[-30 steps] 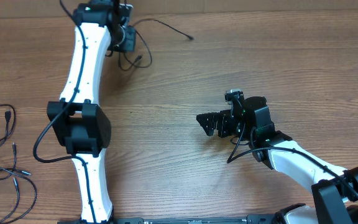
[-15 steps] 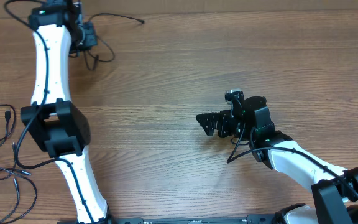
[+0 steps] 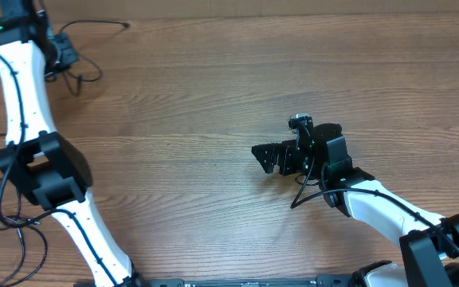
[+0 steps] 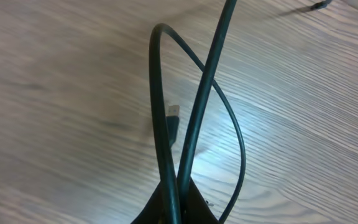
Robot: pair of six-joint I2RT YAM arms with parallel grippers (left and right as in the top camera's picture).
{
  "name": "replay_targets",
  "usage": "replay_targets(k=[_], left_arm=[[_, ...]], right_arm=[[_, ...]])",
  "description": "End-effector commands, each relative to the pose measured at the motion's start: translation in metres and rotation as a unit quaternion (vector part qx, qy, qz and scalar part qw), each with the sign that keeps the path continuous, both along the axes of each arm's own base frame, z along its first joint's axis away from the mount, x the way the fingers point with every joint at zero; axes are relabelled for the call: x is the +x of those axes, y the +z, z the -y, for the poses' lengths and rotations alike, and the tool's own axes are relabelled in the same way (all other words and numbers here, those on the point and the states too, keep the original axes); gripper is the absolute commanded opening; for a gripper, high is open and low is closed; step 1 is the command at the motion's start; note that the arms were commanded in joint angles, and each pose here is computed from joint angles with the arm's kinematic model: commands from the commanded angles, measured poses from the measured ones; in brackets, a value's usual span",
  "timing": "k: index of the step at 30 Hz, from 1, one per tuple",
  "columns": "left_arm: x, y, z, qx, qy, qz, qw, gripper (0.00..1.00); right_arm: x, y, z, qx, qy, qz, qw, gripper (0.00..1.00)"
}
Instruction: Untangle cables
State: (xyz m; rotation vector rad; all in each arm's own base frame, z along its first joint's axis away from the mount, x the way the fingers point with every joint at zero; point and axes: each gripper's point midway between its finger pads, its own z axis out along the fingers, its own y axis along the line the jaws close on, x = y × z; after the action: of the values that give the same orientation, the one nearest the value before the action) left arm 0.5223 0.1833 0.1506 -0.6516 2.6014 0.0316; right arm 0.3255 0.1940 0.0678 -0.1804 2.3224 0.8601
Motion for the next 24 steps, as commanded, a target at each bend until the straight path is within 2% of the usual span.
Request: replay_targets(k=[1,11,15,18,24], left_arm=[[-0.011,-0.007,-0.029,-0.001,0.037,-0.006,0.999,0.04],[-0.04,-0.002,-0.109,0.007,0.15,0.017,0.989,0.04],[-0.036,0.001,-0.124,0.016,0.159,0.038,0.986,0.07],[-0.03,-0.003,-0.129,0.024,0.155,0.052,0.986,0.05],[-0.021,-0.033,-0.133,0.029,0.147,0.062,0.987,0.04]], right_arm=[[0.004,0.004,-0.001,0.004,-0.004,0.004,1.0,1.0],[0.005,0.005,-0.001,0.007,-0.006,0.005,1.0,1.0],[0.006,0.006,-0.001,0.01,-0.008,0.006,1.0,1.0],[0.006,0.007,-0.002,0.011,-0.008,0.006,1.0,1.0],[0.007,0.007,-0.002,0.012,-0.008,0.008,1.0,1.0]])
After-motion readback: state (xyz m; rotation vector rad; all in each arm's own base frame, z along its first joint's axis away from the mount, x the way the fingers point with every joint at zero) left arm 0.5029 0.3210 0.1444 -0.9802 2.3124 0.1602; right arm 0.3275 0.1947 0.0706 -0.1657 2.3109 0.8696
